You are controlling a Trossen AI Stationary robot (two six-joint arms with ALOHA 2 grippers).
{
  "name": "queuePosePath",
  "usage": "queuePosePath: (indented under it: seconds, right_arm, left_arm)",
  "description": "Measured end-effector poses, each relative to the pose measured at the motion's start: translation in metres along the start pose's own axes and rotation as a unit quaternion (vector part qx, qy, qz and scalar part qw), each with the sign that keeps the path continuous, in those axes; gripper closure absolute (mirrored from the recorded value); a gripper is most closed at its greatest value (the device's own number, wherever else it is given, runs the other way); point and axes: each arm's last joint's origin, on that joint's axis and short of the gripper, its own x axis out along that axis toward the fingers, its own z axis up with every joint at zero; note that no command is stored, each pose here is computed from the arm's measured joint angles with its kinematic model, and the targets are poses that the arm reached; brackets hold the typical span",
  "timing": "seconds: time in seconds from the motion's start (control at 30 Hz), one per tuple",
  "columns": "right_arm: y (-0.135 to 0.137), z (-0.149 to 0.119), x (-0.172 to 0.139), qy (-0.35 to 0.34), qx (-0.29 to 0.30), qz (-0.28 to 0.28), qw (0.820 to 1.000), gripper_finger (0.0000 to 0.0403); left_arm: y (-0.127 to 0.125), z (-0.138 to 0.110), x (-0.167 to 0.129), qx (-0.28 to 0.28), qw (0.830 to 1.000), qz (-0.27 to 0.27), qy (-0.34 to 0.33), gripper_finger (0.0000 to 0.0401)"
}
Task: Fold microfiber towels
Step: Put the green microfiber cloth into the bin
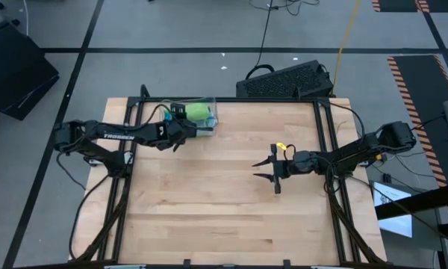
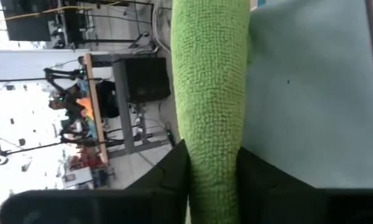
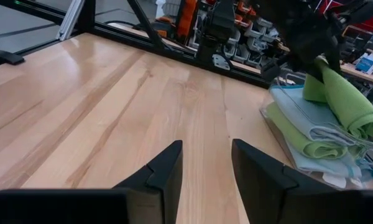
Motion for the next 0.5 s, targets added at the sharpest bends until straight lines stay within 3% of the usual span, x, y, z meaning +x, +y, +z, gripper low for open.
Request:
queuePosePath:
  seconds: [0.2, 0.33, 0.5]
  right_arm:
    - [-0.001, 0.0, 0.0, 0.001, 0.002, -0.003, 1.0, 0.0271]
    - [-0.003, -0.001, 0.0, 0.002, 0.003, -0.005, 1.0, 0.0271]
    - [-0.003, -0.001, 0.0, 0.001, 0.004, -0.005, 1.0, 0.0271]
  left_arm:
    - [0.017, -0.004, -0.01, -0.043, 0.998, -0.025, -0.023, 0.0254]
    - [0.03, -0.012, -0.017, -0.107, 0.987, -0.105, -0.051, 0.0232]
    - [0.034, -0.024, -0.015, -0.165, 0.966, -0.199, -0.026, 0.0229]
